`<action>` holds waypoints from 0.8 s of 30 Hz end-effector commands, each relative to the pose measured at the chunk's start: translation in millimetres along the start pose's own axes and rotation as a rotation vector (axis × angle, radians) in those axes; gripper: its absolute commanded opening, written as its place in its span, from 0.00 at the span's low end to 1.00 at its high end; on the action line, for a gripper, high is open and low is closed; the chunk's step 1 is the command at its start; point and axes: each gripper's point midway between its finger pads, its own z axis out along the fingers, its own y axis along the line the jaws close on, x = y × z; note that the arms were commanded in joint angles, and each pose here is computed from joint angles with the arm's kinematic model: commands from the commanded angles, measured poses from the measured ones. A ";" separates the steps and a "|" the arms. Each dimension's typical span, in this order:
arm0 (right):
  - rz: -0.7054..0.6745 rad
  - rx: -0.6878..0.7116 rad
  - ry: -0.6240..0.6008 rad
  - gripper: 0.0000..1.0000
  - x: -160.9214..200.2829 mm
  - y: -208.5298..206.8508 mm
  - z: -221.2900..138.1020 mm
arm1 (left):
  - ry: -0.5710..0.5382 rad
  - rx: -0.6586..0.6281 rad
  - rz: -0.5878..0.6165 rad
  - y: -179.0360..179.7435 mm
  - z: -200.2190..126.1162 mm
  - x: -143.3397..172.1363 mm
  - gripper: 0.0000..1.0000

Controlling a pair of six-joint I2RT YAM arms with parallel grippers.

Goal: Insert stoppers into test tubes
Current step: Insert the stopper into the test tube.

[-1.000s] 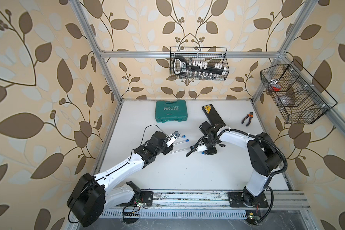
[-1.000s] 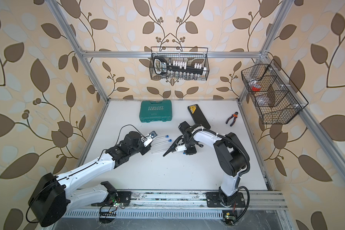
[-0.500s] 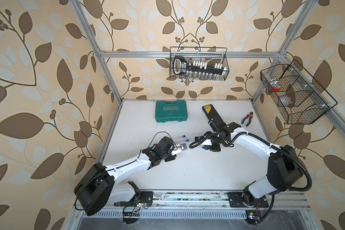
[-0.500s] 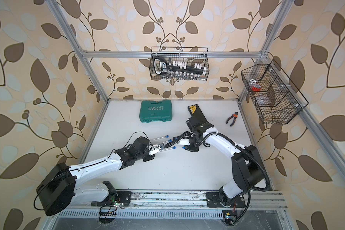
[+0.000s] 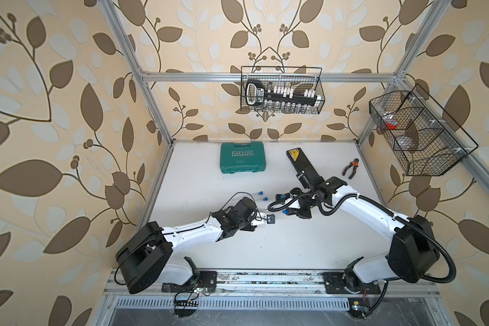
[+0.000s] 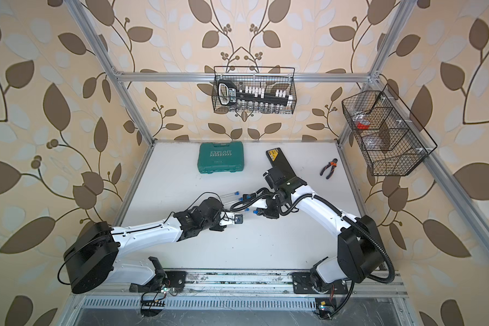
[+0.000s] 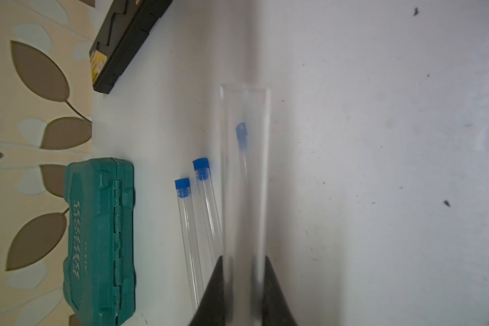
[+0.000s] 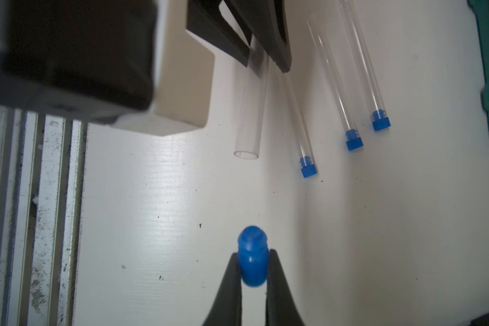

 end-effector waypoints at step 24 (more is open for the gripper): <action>0.030 -0.054 -0.062 0.10 -15.0 10.0 0.2 | -0.108 -0.153 0.146 26.2 -5.2 -33.6 0.00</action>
